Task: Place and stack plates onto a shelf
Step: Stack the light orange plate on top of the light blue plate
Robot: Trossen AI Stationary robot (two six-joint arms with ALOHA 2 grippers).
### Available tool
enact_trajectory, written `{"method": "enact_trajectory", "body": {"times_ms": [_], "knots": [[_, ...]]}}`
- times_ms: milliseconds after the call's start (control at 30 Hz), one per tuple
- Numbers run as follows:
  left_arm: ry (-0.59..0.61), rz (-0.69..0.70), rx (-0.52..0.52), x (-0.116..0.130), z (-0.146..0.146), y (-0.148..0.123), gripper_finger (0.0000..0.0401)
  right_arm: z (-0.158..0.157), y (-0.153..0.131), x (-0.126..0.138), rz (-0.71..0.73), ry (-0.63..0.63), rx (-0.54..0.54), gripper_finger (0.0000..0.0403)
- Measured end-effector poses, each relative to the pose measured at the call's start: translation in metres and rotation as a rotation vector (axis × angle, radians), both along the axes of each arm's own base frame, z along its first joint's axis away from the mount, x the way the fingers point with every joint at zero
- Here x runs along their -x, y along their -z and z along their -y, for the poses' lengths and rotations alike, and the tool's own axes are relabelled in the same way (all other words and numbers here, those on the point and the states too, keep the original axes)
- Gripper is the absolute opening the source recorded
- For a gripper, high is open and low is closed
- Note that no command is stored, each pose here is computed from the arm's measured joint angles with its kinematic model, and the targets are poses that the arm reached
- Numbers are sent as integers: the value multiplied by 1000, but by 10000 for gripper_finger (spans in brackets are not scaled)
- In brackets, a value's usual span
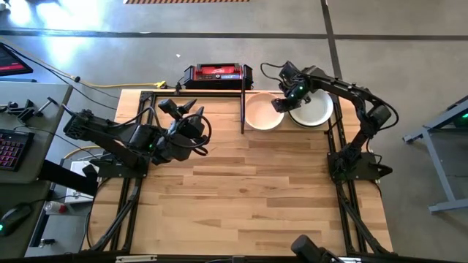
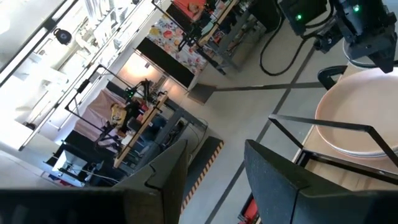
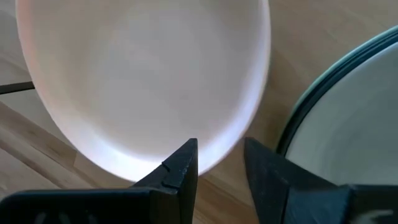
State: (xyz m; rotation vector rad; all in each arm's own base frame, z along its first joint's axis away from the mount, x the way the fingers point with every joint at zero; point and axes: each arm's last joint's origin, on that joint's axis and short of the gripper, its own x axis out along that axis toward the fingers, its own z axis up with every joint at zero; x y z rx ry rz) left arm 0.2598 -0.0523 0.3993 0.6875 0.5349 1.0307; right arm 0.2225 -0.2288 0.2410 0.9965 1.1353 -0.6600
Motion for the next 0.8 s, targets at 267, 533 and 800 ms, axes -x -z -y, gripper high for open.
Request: {"method": "enact_trajectory", "body": {"times_ms": [267, 533, 800], "knots": [[0, -6, -2, 0, 0, 0, 147, -1, -5, 1, 15, -2, 12, 110], [0, -12, -4, 0, 0, 1, 147, -3, -6, -1, 34, -13, 16, 110], [0, -12, -3, 0, 0, 1, 147, -8, -2, -9, 26, -41, 8, 110]]}}
